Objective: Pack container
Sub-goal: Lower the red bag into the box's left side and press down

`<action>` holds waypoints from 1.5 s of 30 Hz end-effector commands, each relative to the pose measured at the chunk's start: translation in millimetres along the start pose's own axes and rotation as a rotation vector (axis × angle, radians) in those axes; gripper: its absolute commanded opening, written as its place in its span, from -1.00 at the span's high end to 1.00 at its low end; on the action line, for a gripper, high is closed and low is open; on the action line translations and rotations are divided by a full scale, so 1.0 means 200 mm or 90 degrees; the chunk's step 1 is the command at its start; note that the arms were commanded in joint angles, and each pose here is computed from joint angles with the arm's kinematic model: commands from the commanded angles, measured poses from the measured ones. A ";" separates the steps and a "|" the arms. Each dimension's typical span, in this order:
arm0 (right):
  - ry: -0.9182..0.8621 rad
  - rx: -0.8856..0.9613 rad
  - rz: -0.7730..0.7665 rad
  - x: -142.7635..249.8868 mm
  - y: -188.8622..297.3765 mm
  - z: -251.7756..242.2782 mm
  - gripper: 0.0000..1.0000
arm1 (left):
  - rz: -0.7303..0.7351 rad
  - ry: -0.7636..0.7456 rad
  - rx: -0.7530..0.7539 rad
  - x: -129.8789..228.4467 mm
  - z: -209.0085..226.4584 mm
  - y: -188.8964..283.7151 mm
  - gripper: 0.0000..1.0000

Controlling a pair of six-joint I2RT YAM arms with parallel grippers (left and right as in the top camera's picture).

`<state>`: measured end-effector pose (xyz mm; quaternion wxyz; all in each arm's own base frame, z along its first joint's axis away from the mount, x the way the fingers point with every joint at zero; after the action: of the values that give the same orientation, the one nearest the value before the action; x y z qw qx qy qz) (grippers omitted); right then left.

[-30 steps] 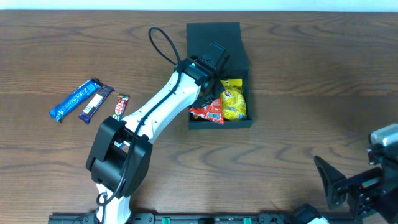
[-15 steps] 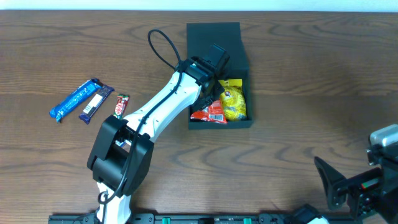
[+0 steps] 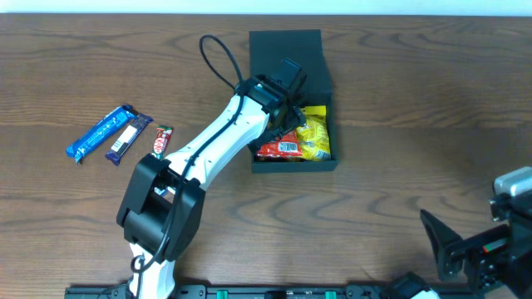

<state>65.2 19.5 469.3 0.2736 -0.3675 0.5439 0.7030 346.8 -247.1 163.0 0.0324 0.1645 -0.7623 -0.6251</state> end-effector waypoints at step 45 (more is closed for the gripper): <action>-0.005 0.005 0.005 0.00 0.00 0.00 -0.99 | -0.133 -0.322 0.073 -0.01 -0.08 0.27 0.88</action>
<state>64.6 19.0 468.3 0.2715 -0.3657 0.5462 0.7030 340.1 -249.6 235.4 -0.2352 0.0996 -0.7708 -0.5837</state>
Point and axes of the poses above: each gripper's point midway between its finger pads, its own y axis back along the fingers, its own z axis along the line the jaws close on, x = y × z, the point moved 8 cm from there along y, back along the fingers, and after that the axes turned 12 degrees about -y, right-handed, at the moved point
